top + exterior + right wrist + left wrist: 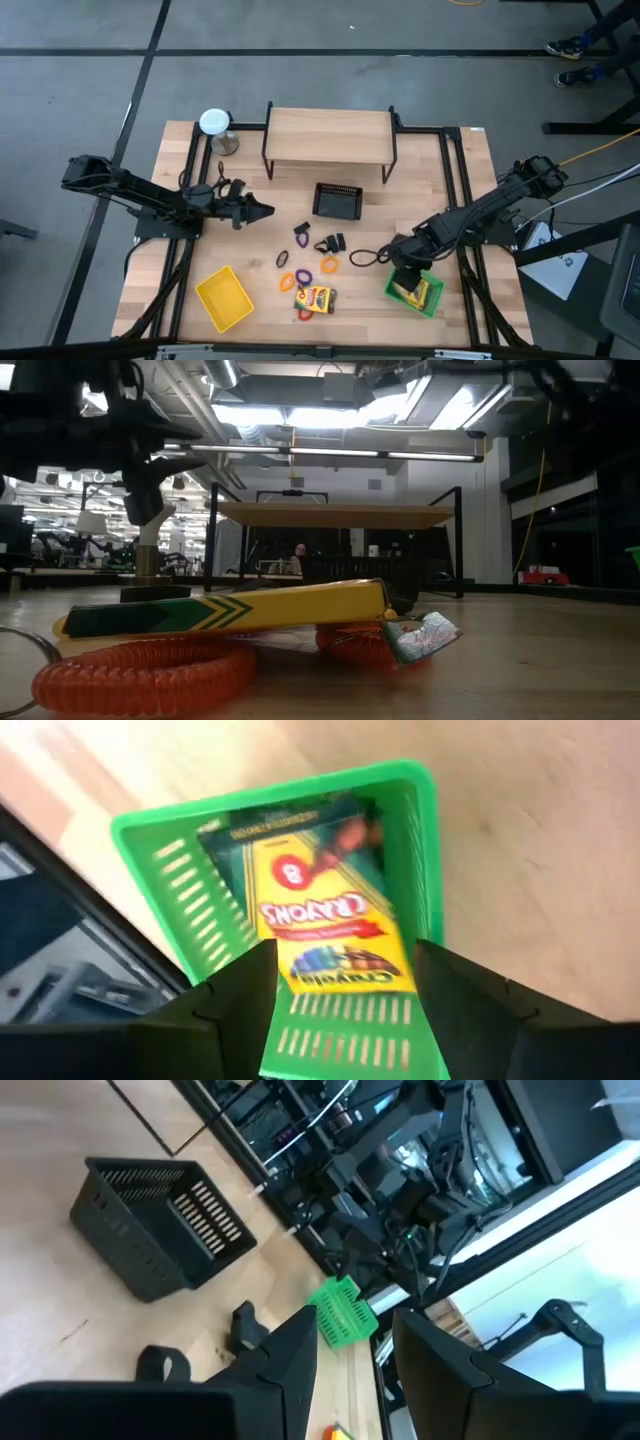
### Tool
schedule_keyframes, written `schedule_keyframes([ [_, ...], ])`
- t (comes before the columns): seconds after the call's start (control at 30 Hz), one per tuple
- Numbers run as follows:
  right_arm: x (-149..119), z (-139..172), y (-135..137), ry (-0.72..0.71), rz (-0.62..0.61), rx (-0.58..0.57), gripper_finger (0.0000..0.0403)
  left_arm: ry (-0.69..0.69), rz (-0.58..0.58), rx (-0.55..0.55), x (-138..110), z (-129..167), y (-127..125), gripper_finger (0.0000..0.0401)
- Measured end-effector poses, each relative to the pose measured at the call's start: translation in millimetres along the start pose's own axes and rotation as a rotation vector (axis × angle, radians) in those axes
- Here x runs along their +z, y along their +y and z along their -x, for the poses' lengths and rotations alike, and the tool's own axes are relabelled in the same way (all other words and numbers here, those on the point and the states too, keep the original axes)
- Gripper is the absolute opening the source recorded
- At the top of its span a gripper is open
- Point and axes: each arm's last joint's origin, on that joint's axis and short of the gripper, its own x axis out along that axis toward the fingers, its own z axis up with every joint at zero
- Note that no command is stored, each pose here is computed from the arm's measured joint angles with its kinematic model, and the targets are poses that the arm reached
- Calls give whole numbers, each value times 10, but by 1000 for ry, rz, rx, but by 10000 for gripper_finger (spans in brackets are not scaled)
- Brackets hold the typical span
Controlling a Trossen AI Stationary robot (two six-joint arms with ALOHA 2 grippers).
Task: Pick & Place Office Desk Supplies
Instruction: Stack the top crayon box on top of the crayon box in the green basket, then stack the crayon box on top of the crayon box in the green basket
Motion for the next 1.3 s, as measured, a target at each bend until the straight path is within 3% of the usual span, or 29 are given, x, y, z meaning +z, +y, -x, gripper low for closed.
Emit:
schedule_keyframes([
  [0.13, -10, 65, 47, 44, -36, 21, 233, 7, 0, -2, 1, -8, -6, 129],
  [0.27, 3, 262, 241, -11, -3, 88, 233, 7, 0, -3, 3, -9, -8, 129],
  [0.37, 31, 506, 440, -154, 23, 148, 233, 6, 0, -3, 4, -10, -9, 129],
  [0.47, 105, 791, 630, -390, 9, 224, 233, 7, 0, -4, 4, -11, -11, 129],
  [0.57, 238, 1015, 740, -590, -132, 348, 233, 3, 0, -8, 9, -13, -17, 129],
  [0.67, 437, 1078, 792, -630, -336, 503, 233, 10, 1, -19, 9, -14, -22, 129],
  [0.8, 706, 882, 918, -616, -437, 570, 233, 36, 0, -38, -1, -14, -30, 129],
  [0.93, 919, 392, 1097, -488, -553, 588, 233, 73, 0, -65, -11, -13, -39, 129],
  [1.1, 1031, -52, 1420, -444, -631, 726, 233, 118, -9, -99, -25, -11, -48, 129],
  [1.3, 1098, -414, 1673, -375, -671, 653, 233, 172, -28, -133, -43, -9, -55, 129],
])
